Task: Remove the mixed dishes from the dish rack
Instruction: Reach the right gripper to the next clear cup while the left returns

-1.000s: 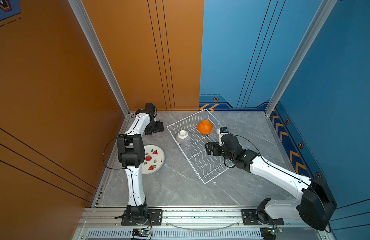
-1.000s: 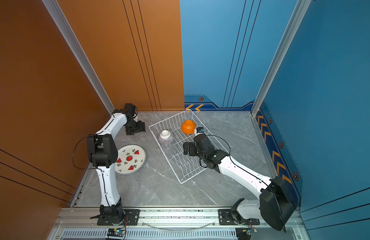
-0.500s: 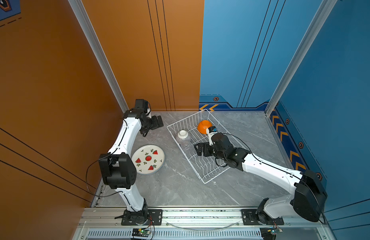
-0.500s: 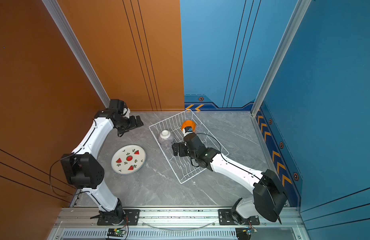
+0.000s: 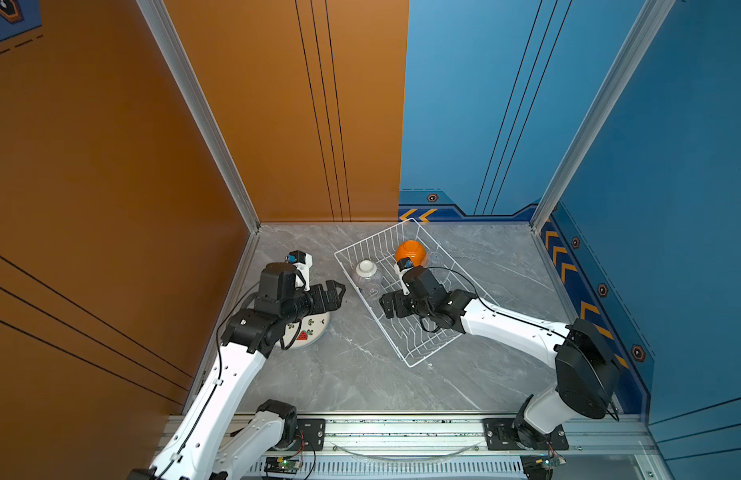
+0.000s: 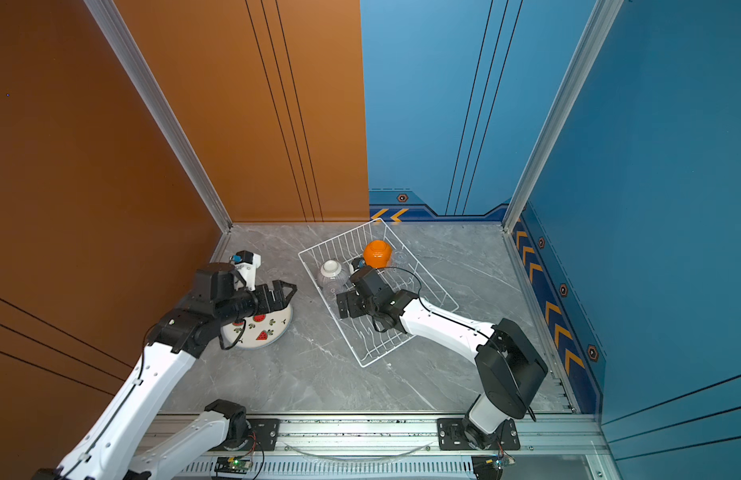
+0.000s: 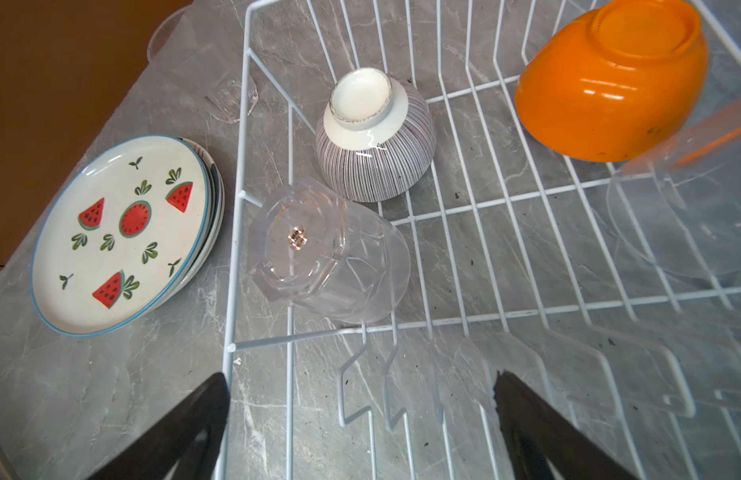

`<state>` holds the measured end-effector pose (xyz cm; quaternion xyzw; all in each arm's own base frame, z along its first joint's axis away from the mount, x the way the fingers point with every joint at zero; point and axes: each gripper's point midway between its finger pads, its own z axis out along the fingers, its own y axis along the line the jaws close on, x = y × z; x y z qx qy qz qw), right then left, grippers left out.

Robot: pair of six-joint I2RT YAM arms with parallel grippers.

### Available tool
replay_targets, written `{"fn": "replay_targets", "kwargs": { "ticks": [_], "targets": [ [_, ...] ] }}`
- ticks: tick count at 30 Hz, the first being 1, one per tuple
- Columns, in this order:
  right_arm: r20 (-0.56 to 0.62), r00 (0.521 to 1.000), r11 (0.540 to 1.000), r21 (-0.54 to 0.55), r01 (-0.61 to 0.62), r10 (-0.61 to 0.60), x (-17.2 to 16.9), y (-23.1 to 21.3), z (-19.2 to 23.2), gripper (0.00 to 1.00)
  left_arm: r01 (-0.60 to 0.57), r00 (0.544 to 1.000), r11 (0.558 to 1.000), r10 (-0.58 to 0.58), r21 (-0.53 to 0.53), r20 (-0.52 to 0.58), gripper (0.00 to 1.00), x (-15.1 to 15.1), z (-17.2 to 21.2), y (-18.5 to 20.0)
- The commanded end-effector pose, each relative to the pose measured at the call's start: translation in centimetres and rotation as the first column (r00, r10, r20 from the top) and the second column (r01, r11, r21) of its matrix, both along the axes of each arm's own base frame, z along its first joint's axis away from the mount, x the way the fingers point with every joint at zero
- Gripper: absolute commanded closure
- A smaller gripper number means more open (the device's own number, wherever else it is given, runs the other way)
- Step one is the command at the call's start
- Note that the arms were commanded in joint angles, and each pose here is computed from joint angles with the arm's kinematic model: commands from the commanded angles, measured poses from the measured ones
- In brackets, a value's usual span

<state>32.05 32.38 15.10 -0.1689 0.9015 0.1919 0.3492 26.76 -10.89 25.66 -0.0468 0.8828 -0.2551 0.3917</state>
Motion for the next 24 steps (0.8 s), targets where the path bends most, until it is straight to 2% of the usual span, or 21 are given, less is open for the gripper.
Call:
{"fn": "replay_targets", "kwargs": {
  "ticks": [1, 7, 11, 17, 24],
  "targets": [
    [-0.001, 1.0, 0.993, -0.112, -0.024, 0.024, 0.0, -0.1, -1.2, 0.0, -0.008, 0.998, 0.997, 0.013, -0.083, 0.054, 0.02, -0.7, 1.0, -0.5],
    [-0.021, 1.0, 0.975, -0.223, -0.008, 0.004, 1.0, 0.3, -2.8, 0.0, 0.028, 0.996, 0.993, -0.018, -0.117, 0.086, 0.02, -2.5, 1.7, -1.0],
    [-0.022, 1.0, 0.968, -0.25, -0.01, 0.004, 1.5, 1.1, -3.6, 0.0, 0.016, 0.996, 0.994, -0.007, -0.106, 0.086, 0.02, -3.1, 1.3, -0.5],
    [-0.013, 1.0, 0.967, -0.253, -0.02, 0.018, 2.3, 2.7, -4.0, 0.0, 0.012, 0.998, 0.995, -0.005, -0.099, 0.068, 0.02, -3.3, 0.2, -0.4],
    [0.001, 0.999, 0.981, -0.189, -0.046, 0.047, 3.2, 4.9, -3.9, 0.0, 0.018, 0.999, 0.995, -0.014, -0.102, 0.036, 0.02, -3.1, -0.6, -0.7]
  ]
}}
